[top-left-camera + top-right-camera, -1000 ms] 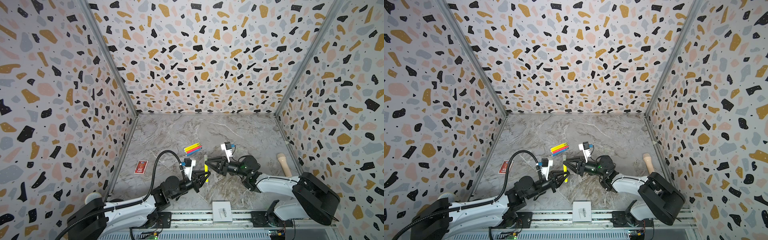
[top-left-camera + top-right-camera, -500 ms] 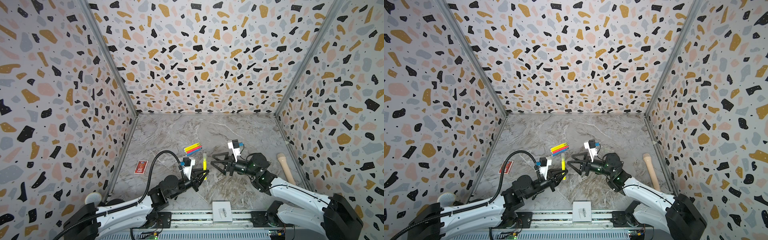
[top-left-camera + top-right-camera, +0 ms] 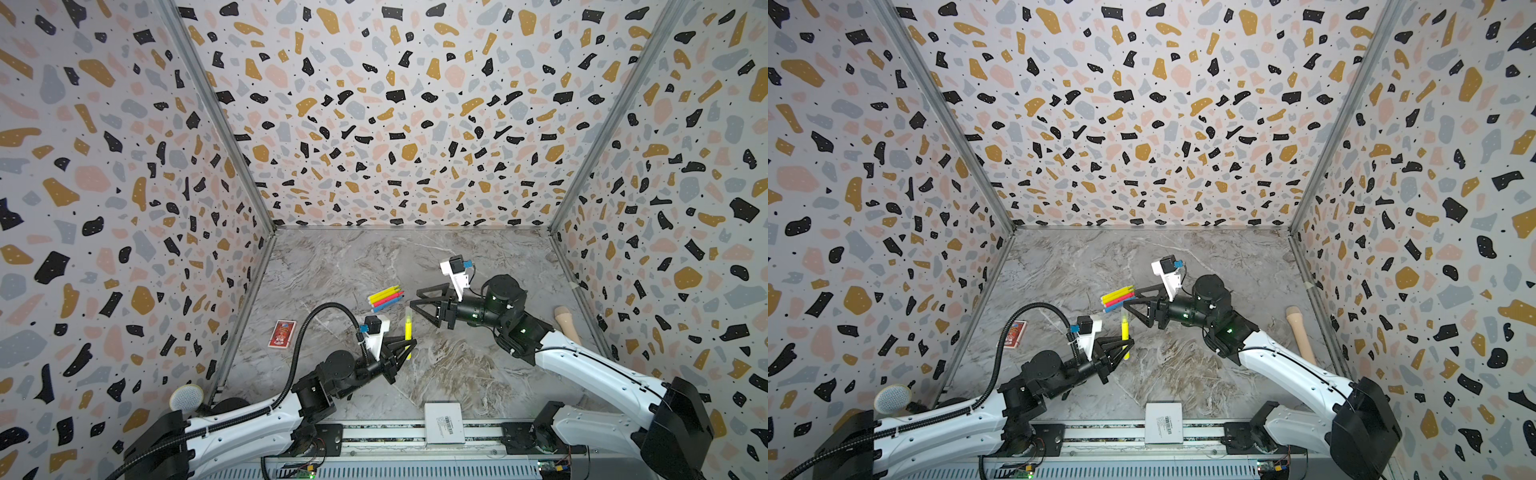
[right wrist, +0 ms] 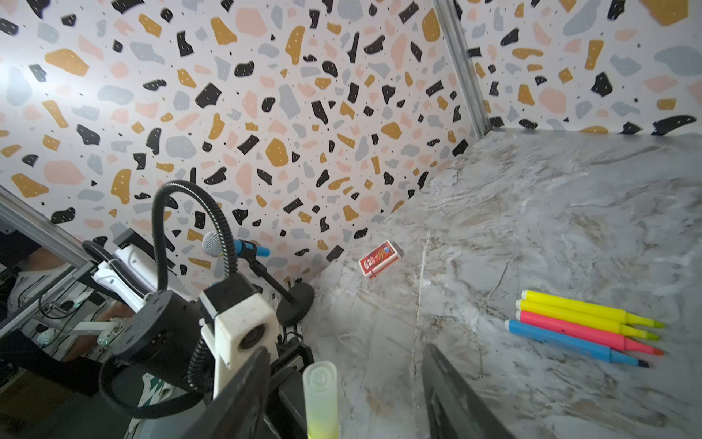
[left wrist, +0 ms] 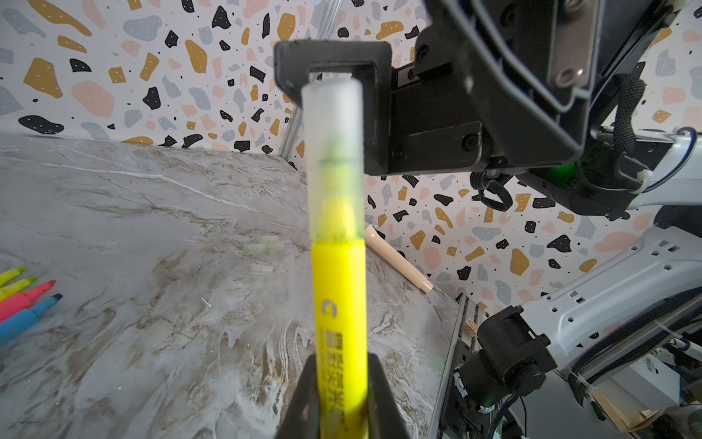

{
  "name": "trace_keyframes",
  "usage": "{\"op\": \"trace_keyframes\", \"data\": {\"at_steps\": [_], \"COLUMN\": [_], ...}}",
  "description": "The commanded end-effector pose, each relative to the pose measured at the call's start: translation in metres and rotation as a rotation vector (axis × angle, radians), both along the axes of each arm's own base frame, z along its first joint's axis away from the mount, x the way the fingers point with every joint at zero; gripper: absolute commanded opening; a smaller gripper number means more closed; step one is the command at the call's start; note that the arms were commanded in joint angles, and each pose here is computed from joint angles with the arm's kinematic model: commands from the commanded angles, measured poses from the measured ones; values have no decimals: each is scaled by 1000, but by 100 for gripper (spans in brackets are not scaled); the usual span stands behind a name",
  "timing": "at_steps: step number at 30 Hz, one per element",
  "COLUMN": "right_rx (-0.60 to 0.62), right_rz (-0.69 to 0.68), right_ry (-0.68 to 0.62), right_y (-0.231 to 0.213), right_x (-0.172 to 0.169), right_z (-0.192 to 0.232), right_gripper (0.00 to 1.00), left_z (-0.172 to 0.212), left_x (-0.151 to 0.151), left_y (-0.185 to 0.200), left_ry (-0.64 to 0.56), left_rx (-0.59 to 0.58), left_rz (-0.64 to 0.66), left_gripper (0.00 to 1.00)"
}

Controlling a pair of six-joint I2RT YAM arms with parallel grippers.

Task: Insert the pens into the pen caps
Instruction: 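Press the cap down with the right gripper while the left gripper holds the highlighter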

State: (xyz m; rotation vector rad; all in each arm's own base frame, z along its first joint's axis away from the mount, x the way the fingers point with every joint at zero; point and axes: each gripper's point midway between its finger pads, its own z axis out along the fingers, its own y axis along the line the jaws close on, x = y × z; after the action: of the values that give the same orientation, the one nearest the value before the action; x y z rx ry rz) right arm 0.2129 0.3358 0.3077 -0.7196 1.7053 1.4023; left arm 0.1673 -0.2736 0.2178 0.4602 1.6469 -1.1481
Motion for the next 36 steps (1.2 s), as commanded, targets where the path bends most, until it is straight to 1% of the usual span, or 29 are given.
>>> {"op": "trace_keyframes", "data": {"at_steps": [1, 5, 8, 10, 11, 15, 20, 21, 24, 27, 29, 33, 36], "right_rx": [-6, -4, -7, -17, -20, -30, -59, -63, -68, -73, -87, -107, -128], "right_rz": [27, 54, 66, 68, 72, 88, 104, 108, 109, 120, 126, 122, 111], "right_ry": [-41, -47, -52, -48, -50, -53, -40, -38, -38, -38, -33, -5, 29], "right_y": [9, 18, 22, 23, 24, 27, 29, 29, 29, 28, 28, 24, 21], "right_x": [-5, -9, -11, -10, -11, -15, -19, -20, -22, -26, -30, -40, -50], "right_z": [14, 17, 19, 17, 18, 15, 2, -1, -5, -11, -19, -45, -68], "right_gripper": [63, 61, 56, 49, 47, 42, 35, 33, 18, 6, 0, 0, 0], "left_z": [22, 22, 22, 22, 21, 23, 27, 27, 28, 28, 32, 54, 74], "left_x": [0, -1, -2, -2, -2, -2, -2, -2, -2, -1, -1, -3, -8], "left_y": [-1, -3, -3, -4, -4, -4, -4, -4, -4, -3, -1, 5, 7], "left_ry": [-56, -58, -59, -58, -59, -63, -73, -76, -78, -81, -88, -119, -161], "left_rx": [-37, -29, -25, -22, -21, -22, -25, -26, -26, -29, -44, -115, -164], "left_rz": [1, -2, -5, -7, -7, -7, -10, -9, -7, 0, 6, 14, -3], "left_gripper": [0, 0, 0, 0, 0, 0, 0, 0, 0, 0, 0, 0, 0]}}
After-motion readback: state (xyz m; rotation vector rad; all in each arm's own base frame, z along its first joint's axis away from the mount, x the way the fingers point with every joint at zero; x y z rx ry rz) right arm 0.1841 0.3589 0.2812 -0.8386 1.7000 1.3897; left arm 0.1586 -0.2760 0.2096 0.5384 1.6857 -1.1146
